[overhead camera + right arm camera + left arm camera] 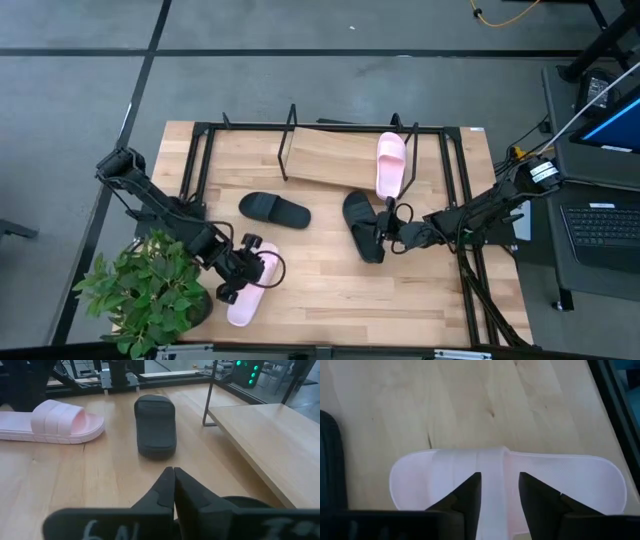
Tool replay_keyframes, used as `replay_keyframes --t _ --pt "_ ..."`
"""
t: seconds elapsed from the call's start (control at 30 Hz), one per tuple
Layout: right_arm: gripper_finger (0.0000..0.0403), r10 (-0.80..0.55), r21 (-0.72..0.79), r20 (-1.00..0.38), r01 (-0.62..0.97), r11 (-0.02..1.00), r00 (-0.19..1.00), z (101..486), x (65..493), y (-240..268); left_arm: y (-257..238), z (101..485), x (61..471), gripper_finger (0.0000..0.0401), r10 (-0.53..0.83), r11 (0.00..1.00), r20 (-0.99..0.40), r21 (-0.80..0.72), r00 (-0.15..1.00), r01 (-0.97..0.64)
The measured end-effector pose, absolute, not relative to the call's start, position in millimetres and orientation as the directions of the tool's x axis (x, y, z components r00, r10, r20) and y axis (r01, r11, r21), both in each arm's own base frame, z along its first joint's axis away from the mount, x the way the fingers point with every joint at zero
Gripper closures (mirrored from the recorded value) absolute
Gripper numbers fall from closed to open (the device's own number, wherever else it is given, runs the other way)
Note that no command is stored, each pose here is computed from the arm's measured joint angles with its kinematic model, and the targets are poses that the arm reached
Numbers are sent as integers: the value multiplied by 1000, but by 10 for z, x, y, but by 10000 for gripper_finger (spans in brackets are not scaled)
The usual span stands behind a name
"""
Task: Pick and place slides into the shelf
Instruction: Put the pink slide on the shelf
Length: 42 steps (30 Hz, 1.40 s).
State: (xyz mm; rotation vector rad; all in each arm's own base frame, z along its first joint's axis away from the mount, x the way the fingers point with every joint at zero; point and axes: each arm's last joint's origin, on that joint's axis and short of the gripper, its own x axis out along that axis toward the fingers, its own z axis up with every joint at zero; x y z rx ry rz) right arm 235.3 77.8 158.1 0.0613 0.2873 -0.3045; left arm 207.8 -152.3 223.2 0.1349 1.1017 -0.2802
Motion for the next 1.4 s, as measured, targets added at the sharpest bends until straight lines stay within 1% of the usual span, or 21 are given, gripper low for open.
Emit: replay_keyframes --t 0.13,0.27,0.4,0.67,0.8,0.93,1.13,1.27,1.4 --pt "393 -287 16 -288 304 952 914 1581 2353 778 -1575 2232 2039 266 -152 953 -891 -16 428 304" --pt "383 -287 17 -288 304 952 914 1581 2353 778 -1605 2234 2014 266 -122 953 -883 24 453 303" --pt "383 -287 19 -288 305 952 914 1581 2353 778 -1628 2214 2009 266 -98 950 -881 56 462 308" --pt "397 -287 21 -287 305 952 914 1582 2354 777 -1679 2032 2063 267 -63 938 -913 85 404 337" --pt "389 -287 23 -286 306 952 914 1583 2354 778 -1703 1964 2079 267 -68 935 -926 71 370 348" --pt "384 -287 25 -286 306 952 914 1584 2354 777 -1714 1928 2089 267 -61 934 -930 75 362 350" --pt "391 -287 26 -285 306 952 915 1584 2355 777 -1698 1929 2097 267 -6 936 -918 135 397 327" --pt "396 -286 27 -285 306 952 915 1585 2354 778 -1695 1930 2100 267 4 936 -915 146 404 321" --pt "392 -286 28 -285 306 951 915 1585 2355 778 -1693 1922 2099 267 6 936 -915 148 404 320"
